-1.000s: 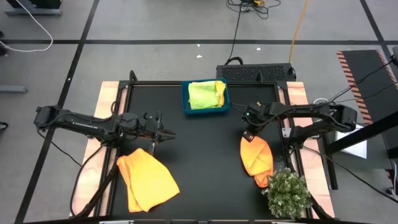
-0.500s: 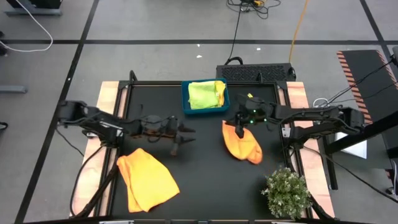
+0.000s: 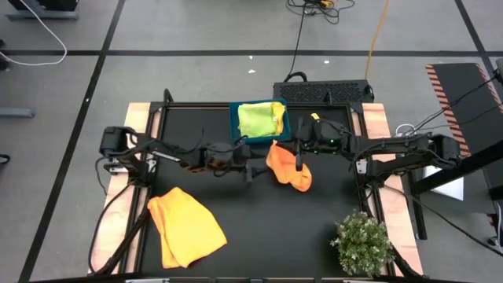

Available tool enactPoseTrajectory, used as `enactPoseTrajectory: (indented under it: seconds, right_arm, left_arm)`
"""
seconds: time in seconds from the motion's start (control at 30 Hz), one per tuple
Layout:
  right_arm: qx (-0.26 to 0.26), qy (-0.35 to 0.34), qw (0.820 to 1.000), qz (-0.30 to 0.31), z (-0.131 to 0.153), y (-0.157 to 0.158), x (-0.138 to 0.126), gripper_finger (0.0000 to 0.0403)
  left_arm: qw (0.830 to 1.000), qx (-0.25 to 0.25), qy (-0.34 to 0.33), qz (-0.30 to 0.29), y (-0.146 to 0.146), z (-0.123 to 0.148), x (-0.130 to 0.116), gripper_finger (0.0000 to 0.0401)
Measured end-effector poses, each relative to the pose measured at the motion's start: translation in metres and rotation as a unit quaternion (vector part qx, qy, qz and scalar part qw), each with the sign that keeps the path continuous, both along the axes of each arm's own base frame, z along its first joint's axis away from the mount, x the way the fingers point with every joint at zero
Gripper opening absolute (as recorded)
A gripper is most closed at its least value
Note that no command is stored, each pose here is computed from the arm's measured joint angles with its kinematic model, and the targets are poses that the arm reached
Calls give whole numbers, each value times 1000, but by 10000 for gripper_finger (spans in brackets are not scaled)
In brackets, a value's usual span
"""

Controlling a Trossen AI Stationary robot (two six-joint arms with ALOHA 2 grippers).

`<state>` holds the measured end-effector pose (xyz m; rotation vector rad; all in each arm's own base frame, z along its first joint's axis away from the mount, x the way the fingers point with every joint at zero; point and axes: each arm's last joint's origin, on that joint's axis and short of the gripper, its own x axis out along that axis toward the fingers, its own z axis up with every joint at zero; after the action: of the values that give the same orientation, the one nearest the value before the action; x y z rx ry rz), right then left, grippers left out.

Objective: Fold microfiber towels
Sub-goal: Fold the right orange microfiber towel

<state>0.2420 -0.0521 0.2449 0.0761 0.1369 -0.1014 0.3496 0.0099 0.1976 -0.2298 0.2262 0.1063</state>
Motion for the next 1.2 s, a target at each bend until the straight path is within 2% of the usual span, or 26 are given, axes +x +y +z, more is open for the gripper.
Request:
enactPoseTrajectory:
  seconds: [0.17, 0.33, 0.5, 0.73, 0.93, 1.2]
  right_arm:
    - [-16, -32, 999, 3, 6, 0, 1, 0]
    - [-23, -64, 998, 3, 13, 0, 1, 0]
    - [-30, -102, 994, 3, 20, 0, 1, 0]
    - [-39, -159, 986, 3, 32, 0, -1, 0]
    - [-21, -224, 973, 48, 44, 3, -4, 0]
    - [-23, -230, 972, 45, 47, 4, -6, 0]
  left_arm:
    - [999, -2, 13, 30, 1, -10, 6, 283]
    - [1000, -7, 19, 24, -3, -13, 6, 283]
    - [997, 17, 61, 35, -6, -20, 4, 283]
    - [996, 34, 74, 30, -6, -25, 4, 283]
    - [997, 31, 72, 20, -7, -24, 4, 283]
    - [997, 47, 65, 12, -13, -23, 5, 282]
